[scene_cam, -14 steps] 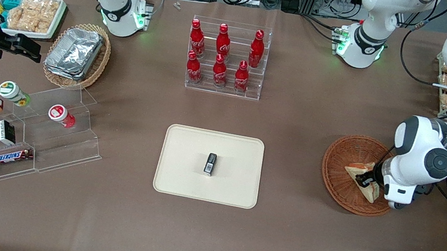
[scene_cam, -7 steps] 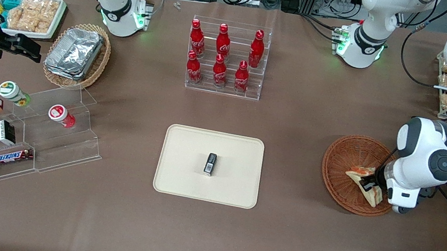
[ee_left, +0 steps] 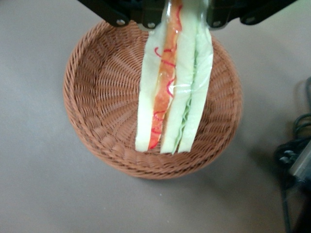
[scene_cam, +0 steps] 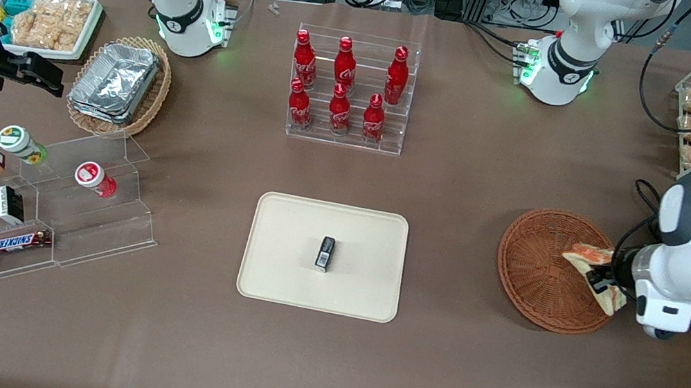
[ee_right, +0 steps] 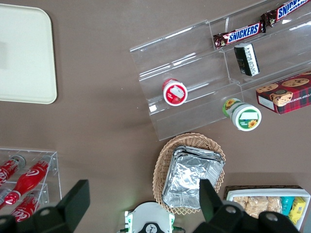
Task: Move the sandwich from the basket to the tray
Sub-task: 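Lift the sandwich out of the basket with the left gripper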
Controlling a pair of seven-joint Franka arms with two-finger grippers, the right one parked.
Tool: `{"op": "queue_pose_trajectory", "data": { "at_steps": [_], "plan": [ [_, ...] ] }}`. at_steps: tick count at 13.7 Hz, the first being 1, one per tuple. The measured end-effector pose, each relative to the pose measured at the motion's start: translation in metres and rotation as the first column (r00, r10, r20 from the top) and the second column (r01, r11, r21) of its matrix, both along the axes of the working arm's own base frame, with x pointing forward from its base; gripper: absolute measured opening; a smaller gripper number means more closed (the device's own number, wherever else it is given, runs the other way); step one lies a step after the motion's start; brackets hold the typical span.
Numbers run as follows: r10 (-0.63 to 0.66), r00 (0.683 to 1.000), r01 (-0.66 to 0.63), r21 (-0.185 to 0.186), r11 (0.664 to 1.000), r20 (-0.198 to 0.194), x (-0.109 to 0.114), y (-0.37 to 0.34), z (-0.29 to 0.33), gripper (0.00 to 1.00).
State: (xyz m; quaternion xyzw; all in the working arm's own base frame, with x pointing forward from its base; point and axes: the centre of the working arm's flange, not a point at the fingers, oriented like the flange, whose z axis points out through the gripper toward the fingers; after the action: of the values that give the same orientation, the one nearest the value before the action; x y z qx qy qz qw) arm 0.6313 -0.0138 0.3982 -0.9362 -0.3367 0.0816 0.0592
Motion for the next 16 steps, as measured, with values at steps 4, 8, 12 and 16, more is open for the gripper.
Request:
{"op": "queue_pose_trajectory", "data": {
  "at_steps": [4, 8, 12, 16],
  "plan": [
    [-0.092, 0.995, 0.092, 0.000, 0.996, 0.047, 0.008, -0.035, 0.110, 0.18],
    [-0.280, 0.957, 0.281, -0.007, 0.960, 0.082, -0.007, -0.126, 0.140, 0.18],
    [-0.408, 0.902, 0.421, -0.088, 0.903, 0.139, -0.004, -0.211, 0.105, 0.17],
    [-0.492, 0.857, 0.504, -0.052, 0.862, 0.153, 0.001, -0.289, 0.020, 0.17]
  ]
}}
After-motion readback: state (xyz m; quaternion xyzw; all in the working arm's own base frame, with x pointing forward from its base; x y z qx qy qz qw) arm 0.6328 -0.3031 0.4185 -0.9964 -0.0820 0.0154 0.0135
